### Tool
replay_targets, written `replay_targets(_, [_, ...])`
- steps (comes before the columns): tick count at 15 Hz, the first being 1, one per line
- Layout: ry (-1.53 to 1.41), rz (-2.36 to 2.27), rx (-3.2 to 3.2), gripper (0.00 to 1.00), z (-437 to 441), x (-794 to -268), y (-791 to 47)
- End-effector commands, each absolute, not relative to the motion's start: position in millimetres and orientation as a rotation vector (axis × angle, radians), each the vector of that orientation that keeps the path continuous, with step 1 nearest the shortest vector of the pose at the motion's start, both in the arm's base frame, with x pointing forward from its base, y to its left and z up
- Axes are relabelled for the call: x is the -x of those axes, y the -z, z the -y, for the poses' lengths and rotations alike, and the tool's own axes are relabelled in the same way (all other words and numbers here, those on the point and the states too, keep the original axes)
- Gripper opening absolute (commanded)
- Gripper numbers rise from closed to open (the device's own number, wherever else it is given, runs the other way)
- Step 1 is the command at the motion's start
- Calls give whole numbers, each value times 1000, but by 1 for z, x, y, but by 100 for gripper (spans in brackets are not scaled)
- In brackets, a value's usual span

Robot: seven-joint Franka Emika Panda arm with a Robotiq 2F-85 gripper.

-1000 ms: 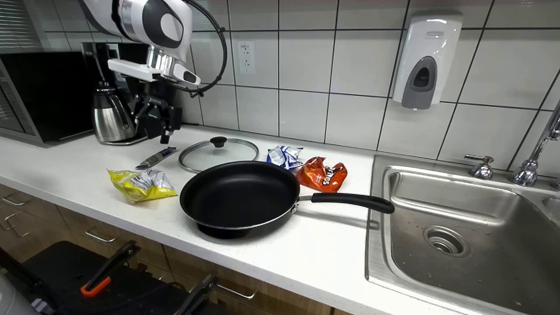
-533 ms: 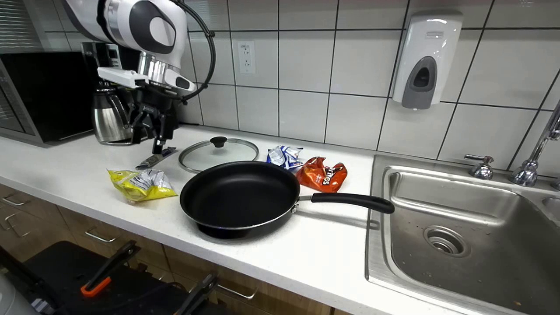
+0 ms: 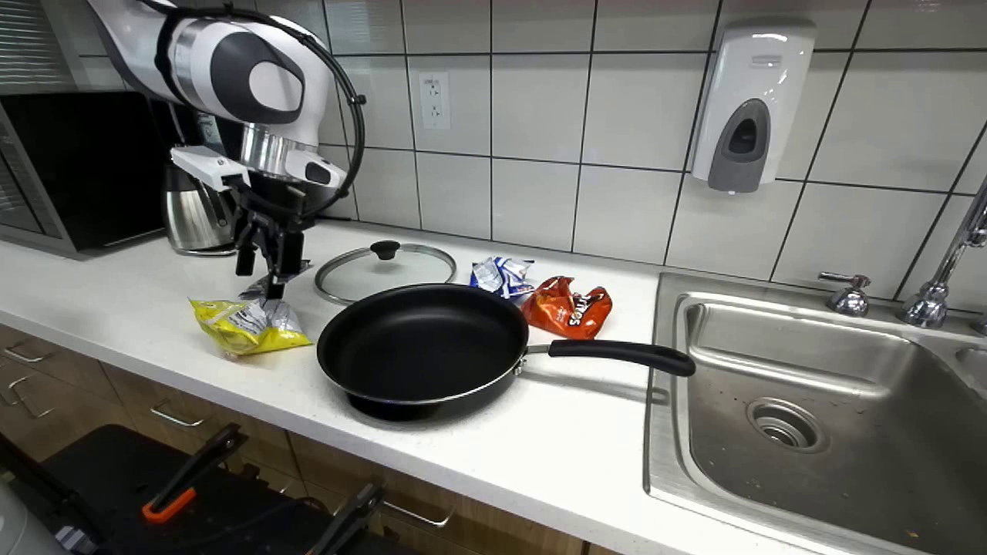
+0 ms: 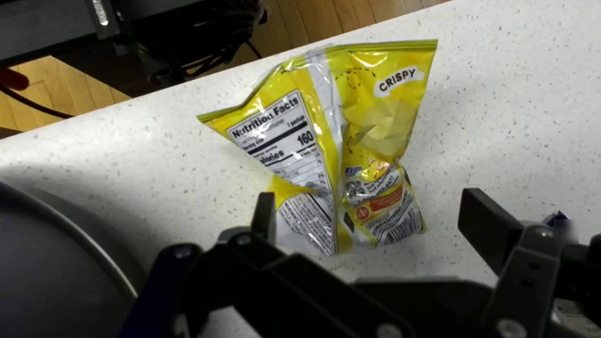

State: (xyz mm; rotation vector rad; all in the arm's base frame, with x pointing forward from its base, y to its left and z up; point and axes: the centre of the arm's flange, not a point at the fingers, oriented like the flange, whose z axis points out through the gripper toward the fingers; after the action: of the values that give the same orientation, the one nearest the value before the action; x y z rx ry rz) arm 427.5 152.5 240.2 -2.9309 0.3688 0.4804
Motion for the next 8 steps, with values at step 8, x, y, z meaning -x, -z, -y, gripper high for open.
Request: replay_targets(8, [-432, -496, 2881, 100, -128, -420, -233])
